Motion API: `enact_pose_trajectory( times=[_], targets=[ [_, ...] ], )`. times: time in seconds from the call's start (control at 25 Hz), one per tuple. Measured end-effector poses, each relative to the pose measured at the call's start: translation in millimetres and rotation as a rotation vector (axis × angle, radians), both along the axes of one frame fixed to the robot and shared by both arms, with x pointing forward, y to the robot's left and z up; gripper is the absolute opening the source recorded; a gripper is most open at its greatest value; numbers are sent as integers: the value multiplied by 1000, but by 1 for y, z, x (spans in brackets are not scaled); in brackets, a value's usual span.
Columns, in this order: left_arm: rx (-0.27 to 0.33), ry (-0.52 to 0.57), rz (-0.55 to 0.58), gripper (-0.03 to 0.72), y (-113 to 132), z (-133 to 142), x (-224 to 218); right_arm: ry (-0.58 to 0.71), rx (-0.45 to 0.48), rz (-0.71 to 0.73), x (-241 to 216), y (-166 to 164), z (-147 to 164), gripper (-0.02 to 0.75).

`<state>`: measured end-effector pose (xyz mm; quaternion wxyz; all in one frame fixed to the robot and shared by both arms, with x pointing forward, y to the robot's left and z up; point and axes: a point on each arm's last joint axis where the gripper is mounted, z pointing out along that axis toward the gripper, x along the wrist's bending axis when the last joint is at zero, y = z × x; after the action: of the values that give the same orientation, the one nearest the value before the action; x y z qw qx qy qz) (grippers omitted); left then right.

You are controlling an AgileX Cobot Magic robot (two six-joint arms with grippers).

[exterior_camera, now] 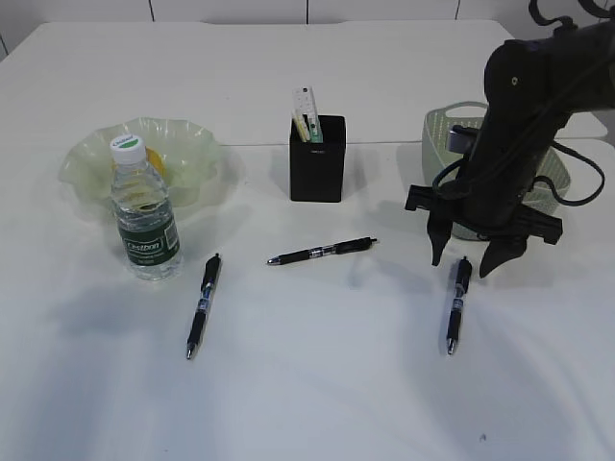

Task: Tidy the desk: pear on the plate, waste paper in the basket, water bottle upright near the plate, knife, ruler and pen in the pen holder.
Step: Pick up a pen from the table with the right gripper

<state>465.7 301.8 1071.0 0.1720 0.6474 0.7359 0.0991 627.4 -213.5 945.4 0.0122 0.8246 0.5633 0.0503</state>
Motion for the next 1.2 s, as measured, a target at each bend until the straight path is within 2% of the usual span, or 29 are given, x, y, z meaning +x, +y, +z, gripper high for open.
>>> enact_pose_trajectory(
  times=[0.28,0.48,1.2],
  targets=[
    [0,-2,0,467,0,0,0,-30,-41,5,1,4,0,430],
    [0,-2,0,467,0,0,0,-63,-22,-13,0,13,-4,430],
    [0,-2,0,467,0,0,0,-38,-33,-53,-5,13,-29,430]
  ],
)
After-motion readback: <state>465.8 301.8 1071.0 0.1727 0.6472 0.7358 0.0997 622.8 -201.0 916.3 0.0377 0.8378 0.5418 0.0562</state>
